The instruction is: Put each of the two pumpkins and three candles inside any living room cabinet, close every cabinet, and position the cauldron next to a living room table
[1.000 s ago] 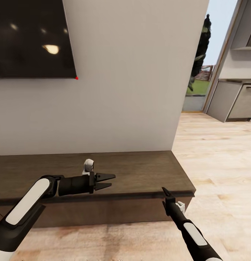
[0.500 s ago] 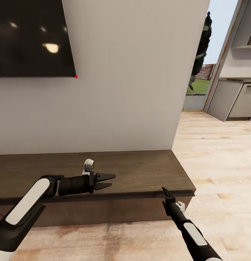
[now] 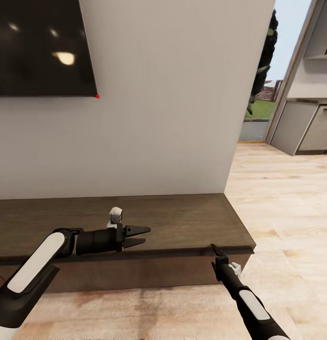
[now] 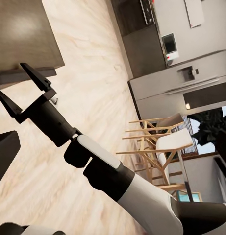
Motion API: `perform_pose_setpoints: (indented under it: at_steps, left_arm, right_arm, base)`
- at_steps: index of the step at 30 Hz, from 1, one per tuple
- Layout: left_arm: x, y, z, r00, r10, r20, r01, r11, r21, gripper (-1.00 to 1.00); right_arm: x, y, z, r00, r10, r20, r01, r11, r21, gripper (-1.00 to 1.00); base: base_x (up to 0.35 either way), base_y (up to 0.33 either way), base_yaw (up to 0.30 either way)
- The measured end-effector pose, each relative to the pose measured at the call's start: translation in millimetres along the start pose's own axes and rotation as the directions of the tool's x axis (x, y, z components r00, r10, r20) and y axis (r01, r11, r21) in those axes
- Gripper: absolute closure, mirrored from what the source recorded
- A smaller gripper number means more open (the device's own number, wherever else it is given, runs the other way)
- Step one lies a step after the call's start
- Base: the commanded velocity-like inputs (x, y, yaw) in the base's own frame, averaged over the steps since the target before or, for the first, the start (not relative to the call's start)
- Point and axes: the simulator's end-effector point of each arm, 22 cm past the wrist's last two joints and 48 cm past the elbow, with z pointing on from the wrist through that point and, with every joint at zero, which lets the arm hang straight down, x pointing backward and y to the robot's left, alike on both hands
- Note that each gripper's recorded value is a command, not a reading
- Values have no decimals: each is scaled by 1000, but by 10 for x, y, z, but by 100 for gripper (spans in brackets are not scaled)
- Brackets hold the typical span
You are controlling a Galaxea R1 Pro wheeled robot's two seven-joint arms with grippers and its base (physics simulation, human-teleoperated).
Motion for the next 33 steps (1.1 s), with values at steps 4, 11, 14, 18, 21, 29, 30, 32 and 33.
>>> perform_pose_setpoints:
  at_steps: [4, 11, 14, 18, 21, 29, 30, 32, 33]
  left_arm:
    - [-1, 18, 3, 1000, -4, 0, 4, 1000, 0, -100]
    - [-1, 18, 3, 1000, -4, 0, 4, 1000, 0, -100]
    - [-1, 18, 3, 1000, -4, 0, 4, 1000, 0, -100]
    - [-1, 18, 3, 1000, -4, 0, 4, 1000, 0, -100]
    - [-1, 17, 3, 1000, -4, 0, 4, 1000, 0, -100]
    - [-1, 17, 3, 1000, -4, 0, 4, 1000, 0, -100]
    - [-1, 17, 3, 1000, -4, 0, 4, 1000, 0, -100]
    - [-1, 17, 3, 1000, -4, 0, 4, 1000, 0, -100]
    - [-1, 17, 3, 1000, -4, 0, 4, 1000, 0, -100]
  right_arm:
    - [2, -24, 3, 1000, 1, 0, -1, 1000, 4, -100]
    - [2, -24, 3, 1000, 1, 0, -1, 1000, 4, -100]
    - [4, -28, 2, 1000, 1, -1, -1, 1000, 5, -100]
    - [16, -67, -6, 1000, 4, -3, -4, 1000, 12, -100]
    - [17, -69, -7, 1000, 7, -3, -7, 1000, 12, -100]
    - [19, -70, -7, 1000, 9, -3, -9, 1000, 12, -100]
    - [19, -70, -7, 1000, 9, -3, -9, 1000, 12, 100]
    - [18, -70, -7, 1000, 9, -3, -9, 1000, 12, 100]
    - [18, -70, -7, 1000, 9, -3, -9, 1000, 12, 100]
  base:
    - [0, 0, 0]
    - [0, 0, 0]
    - [0, 0, 0]
    - [0, 0, 0]
    - [0, 0, 0]
    - [0, 0, 0]
    - [0, 0, 0]
    - [0, 0, 0]
    - [0, 0, 0]
